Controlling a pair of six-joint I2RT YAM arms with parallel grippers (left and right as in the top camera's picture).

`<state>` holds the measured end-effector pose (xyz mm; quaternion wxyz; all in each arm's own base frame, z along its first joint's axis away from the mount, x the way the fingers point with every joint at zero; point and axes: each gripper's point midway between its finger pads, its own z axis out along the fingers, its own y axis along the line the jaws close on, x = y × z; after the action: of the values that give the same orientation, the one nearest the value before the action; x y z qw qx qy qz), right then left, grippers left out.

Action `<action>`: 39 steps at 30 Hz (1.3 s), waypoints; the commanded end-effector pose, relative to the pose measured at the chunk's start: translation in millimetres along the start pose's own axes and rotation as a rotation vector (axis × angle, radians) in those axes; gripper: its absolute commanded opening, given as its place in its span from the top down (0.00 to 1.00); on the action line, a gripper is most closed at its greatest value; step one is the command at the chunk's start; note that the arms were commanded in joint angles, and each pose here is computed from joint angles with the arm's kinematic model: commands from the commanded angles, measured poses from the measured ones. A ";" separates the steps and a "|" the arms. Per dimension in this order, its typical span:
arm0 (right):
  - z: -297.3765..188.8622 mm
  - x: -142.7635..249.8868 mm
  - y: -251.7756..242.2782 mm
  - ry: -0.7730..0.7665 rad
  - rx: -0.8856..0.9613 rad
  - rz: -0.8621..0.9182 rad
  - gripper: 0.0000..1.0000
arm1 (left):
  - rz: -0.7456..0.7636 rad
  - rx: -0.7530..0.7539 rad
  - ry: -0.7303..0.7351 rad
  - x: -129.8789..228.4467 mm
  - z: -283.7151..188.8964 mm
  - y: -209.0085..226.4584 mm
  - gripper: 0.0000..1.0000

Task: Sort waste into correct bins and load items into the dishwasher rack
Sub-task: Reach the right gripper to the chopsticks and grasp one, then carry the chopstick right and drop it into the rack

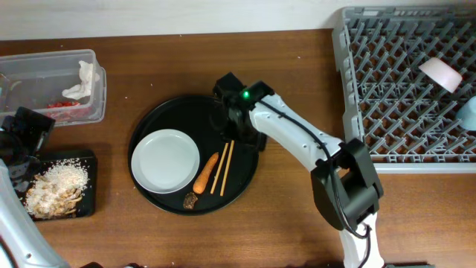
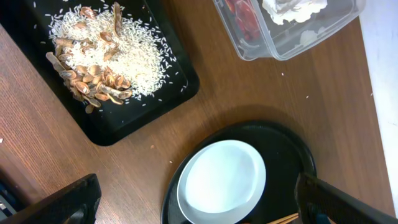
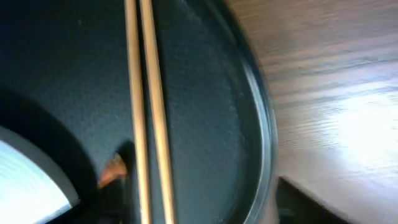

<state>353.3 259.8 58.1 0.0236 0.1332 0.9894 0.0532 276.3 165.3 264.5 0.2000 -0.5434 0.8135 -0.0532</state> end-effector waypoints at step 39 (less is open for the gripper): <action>66.2 26.2 1.5 -0.018 0.075 -0.100 0.71 | -0.011 0.005 -0.008 1.0 -4.0 1.1 0.01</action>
<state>336.0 282.1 4.8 0.0348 0.0847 0.9950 0.0394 276.2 165.1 264.4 0.1996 -0.5435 0.8136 -0.0533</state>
